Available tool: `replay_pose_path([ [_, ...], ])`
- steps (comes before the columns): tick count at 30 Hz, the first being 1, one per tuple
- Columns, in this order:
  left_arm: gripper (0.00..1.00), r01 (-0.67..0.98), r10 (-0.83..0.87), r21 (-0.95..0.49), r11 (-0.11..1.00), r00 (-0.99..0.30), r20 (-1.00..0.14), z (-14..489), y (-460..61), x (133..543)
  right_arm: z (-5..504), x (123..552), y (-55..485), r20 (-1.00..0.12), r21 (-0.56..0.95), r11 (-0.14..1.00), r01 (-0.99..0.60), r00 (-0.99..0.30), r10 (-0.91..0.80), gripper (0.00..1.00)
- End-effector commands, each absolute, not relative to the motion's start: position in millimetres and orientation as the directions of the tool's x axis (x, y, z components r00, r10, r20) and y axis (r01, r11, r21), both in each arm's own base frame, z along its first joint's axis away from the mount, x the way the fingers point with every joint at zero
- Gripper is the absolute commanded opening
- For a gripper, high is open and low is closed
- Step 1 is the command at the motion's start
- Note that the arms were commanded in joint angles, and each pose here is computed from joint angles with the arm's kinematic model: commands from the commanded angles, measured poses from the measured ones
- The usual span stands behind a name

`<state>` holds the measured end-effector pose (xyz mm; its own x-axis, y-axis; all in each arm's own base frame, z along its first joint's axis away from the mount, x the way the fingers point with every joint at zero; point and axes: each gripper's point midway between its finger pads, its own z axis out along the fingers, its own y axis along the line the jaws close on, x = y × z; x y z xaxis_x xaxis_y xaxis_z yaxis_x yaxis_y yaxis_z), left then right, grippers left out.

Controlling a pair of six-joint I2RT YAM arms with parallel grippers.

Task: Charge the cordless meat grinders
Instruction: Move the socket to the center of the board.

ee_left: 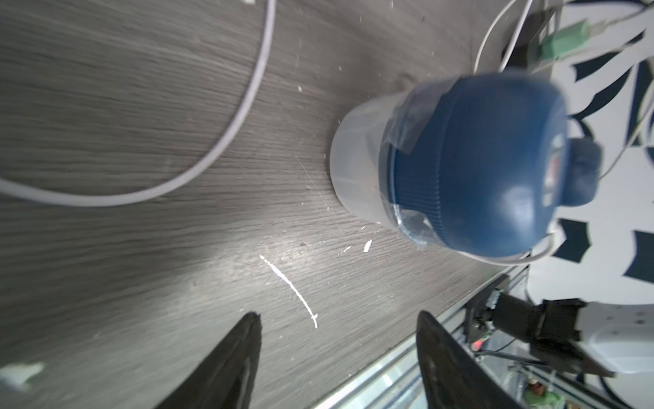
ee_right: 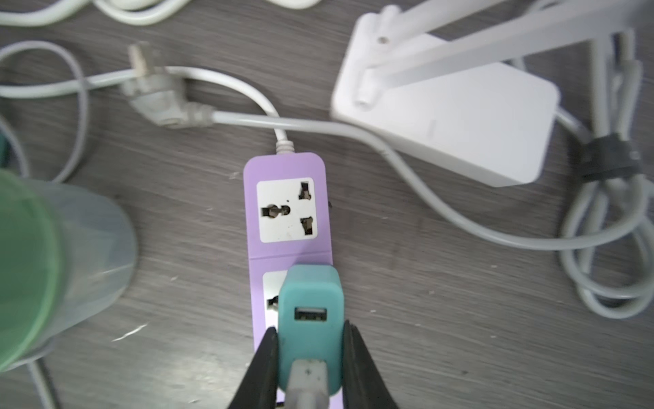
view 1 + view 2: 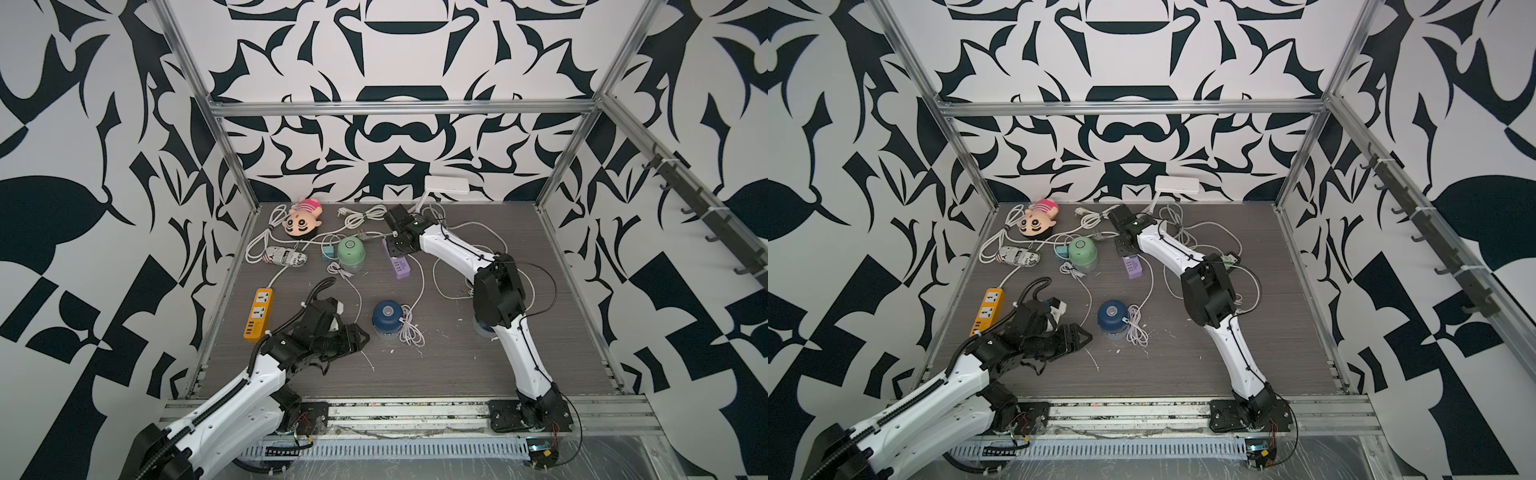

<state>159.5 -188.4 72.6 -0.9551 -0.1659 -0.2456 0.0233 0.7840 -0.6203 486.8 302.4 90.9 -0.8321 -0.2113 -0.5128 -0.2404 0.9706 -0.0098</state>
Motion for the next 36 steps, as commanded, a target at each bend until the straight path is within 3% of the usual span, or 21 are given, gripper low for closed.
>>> replay_pose_path([
  [1,0.74,0.111,-0.152,-0.609,0.785,-0.919,-0.363,75,-207,175,55,469,240,-0.347,-0.152,0.967,-0.204,-0.905,-0.245,0.00],
  [10,0.74,0.309,0.021,-0.467,0.829,-0.851,-0.525,66,-241,178,54,472,191,-0.328,-0.130,0.981,-0.143,-0.928,-0.179,0.02],
  [15,0.75,0.372,0.076,-0.376,0.849,-0.788,-0.611,68,-245,185,67,467,209,-0.344,-0.035,0.981,-0.189,-0.920,-0.189,0.34],
  [20,0.75,0.384,0.086,-0.325,0.864,-0.748,-0.658,72,-241,194,89,462,235,-0.386,0.045,0.971,-0.235,-0.901,-0.200,0.55],
  [24,0.75,0.407,0.121,-0.277,0.870,-0.723,-0.680,74,-242,199,113,461,246,-0.421,0.109,0.967,-0.230,-0.892,-0.165,0.96],
  [36,0.74,0.494,0.257,-0.171,0.852,-0.680,-0.687,68,-268,216,193,449,236,-0.534,0.155,0.968,-0.199,-0.841,-0.088,1.00],
])
